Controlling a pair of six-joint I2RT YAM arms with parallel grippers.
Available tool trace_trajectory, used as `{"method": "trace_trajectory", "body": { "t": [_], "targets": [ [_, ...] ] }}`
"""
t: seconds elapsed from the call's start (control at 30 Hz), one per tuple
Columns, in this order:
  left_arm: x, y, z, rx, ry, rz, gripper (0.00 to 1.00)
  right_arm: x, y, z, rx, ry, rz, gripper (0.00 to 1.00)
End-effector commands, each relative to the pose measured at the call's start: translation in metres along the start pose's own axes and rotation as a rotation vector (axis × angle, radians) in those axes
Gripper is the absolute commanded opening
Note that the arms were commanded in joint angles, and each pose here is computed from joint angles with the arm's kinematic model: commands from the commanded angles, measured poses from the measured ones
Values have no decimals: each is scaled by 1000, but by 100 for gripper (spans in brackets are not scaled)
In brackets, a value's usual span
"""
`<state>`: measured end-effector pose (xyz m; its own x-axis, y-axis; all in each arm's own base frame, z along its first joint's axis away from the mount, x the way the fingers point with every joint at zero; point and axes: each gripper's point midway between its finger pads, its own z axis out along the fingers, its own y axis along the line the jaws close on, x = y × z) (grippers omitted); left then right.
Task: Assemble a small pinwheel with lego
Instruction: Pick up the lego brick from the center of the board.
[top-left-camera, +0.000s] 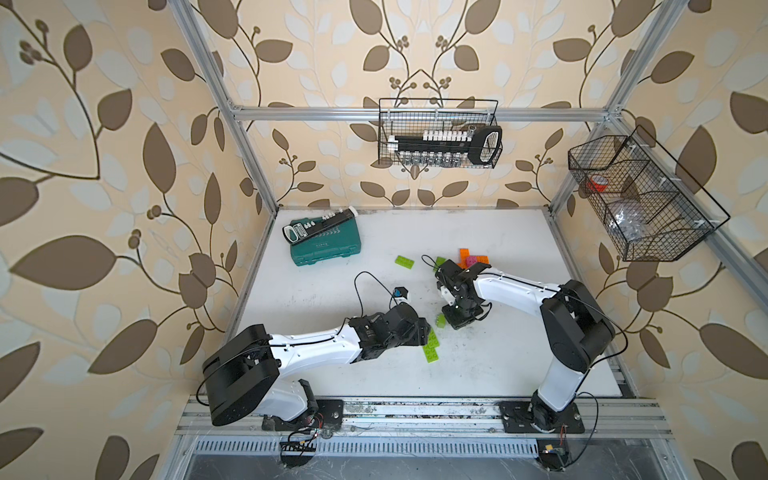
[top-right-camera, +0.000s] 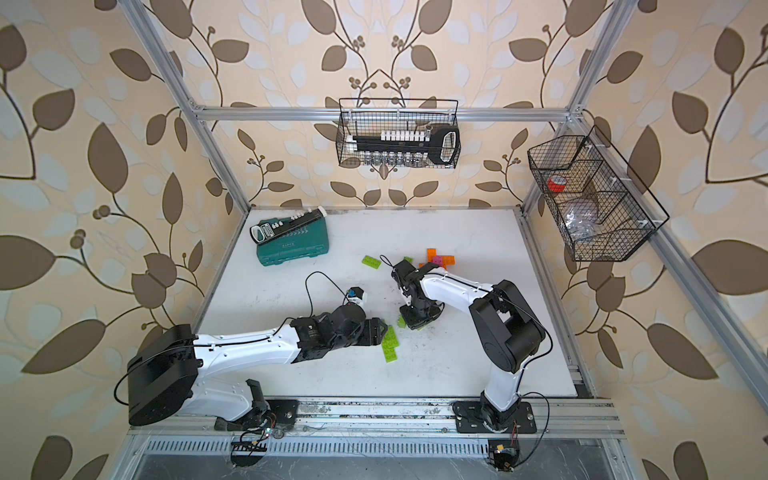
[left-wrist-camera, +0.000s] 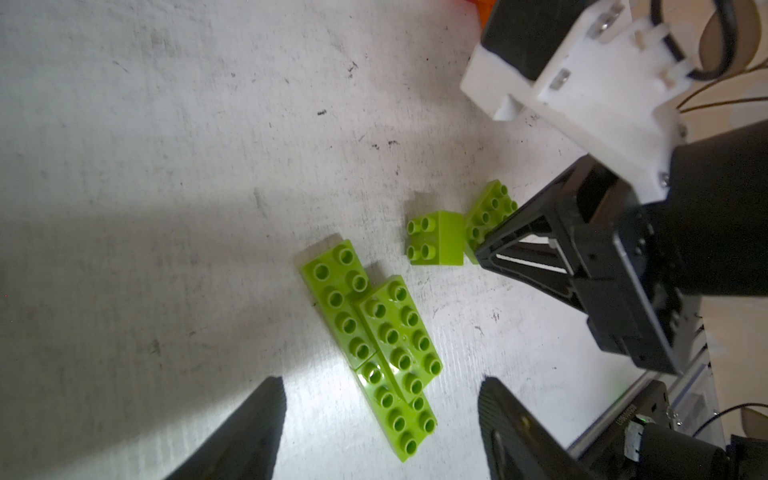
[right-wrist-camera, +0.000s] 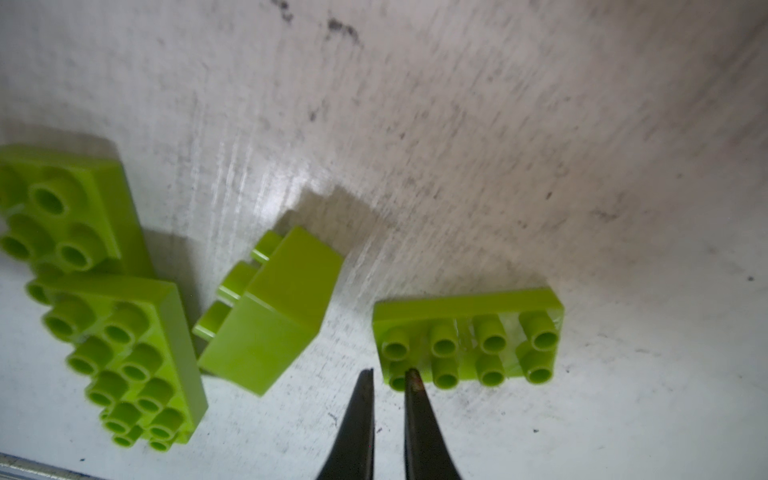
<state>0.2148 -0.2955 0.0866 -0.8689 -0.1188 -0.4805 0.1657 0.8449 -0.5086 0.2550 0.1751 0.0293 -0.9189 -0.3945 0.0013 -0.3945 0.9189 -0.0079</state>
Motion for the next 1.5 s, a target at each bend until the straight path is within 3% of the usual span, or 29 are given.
{"method": "trace_trajectory", "body": {
  "t": [0.0,0.23,0.83,1.47],
  "targets": [
    [-9,-10,-5,19,-23,4,75,-2,1,-4,-8,-12,-4,12],
    [-10,-11,-6,21,-27,7,75,-7,2,-15,-20,-57,-5,12],
    [-8,-8,-6,12,-23,10,75,7,-4,10,22,61,-2,12],
    [-7,-2,-7,-3,-29,-3,75,19,-10,23,124,84,7,6]
  ]
}}
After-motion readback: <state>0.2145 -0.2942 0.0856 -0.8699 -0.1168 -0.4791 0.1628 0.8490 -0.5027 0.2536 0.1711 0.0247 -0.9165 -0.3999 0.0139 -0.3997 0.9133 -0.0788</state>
